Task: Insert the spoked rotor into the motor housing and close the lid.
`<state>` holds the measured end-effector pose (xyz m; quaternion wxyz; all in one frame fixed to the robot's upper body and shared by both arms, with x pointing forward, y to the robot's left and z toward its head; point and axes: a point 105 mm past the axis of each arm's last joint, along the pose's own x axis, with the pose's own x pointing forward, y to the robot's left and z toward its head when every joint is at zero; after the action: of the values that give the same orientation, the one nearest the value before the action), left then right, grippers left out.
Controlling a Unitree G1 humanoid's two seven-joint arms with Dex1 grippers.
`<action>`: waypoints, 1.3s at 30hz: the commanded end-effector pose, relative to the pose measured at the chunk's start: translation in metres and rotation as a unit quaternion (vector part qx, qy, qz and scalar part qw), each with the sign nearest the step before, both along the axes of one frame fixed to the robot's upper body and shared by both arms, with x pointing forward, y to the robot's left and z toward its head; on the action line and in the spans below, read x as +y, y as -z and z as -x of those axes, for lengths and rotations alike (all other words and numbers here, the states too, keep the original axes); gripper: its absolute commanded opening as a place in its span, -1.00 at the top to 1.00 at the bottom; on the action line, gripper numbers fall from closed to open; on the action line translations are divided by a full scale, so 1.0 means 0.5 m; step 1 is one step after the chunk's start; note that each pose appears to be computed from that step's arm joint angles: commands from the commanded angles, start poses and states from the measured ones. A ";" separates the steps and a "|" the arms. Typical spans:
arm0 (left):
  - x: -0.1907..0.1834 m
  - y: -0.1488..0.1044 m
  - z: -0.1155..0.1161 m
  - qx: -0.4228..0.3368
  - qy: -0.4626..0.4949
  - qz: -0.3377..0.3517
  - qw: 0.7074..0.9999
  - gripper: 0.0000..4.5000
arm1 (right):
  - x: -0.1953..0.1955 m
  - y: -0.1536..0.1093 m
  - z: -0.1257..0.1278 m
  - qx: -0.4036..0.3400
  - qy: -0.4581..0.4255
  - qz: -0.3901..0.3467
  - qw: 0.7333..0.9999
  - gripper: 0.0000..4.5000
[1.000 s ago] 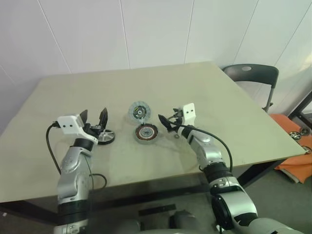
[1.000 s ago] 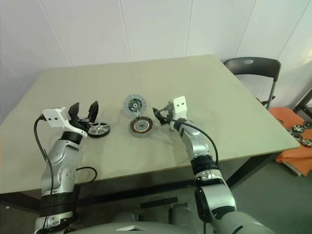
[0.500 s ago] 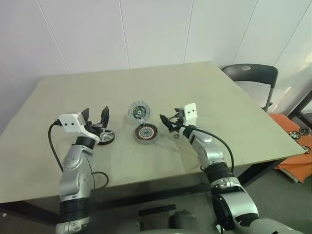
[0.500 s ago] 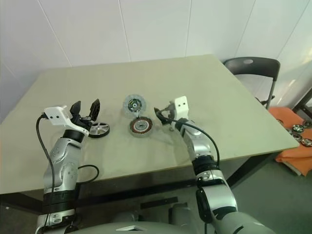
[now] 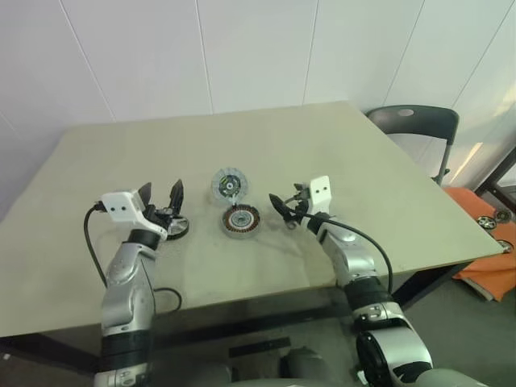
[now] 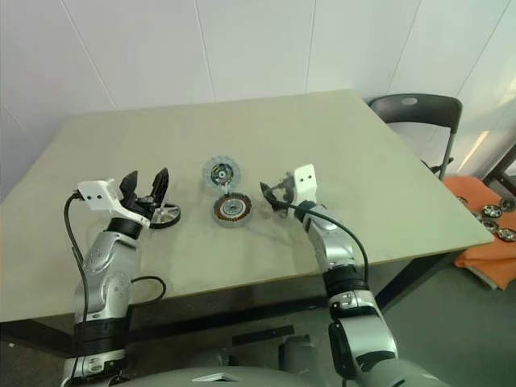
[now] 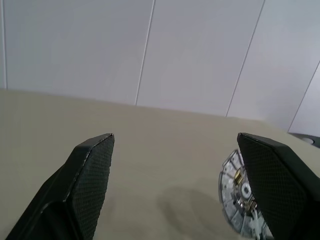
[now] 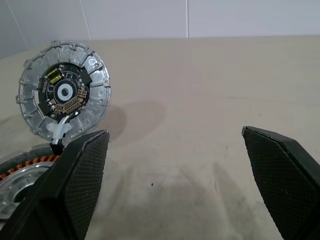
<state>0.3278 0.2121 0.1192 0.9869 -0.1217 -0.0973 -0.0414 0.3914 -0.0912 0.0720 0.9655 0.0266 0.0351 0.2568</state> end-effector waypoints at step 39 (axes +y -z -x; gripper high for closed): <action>0.059 -0.049 0.079 -0.040 -0.101 -0.008 0.994 -0.86 | 0.072 -0.048 -0.016 -0.023 -0.080 0.010 0.996 -0.97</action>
<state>0.2939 0.2397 0.1201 0.9879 -0.1107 -0.0996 0.0425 0.3935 -0.0578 0.0753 0.9473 0.0189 0.0467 0.3164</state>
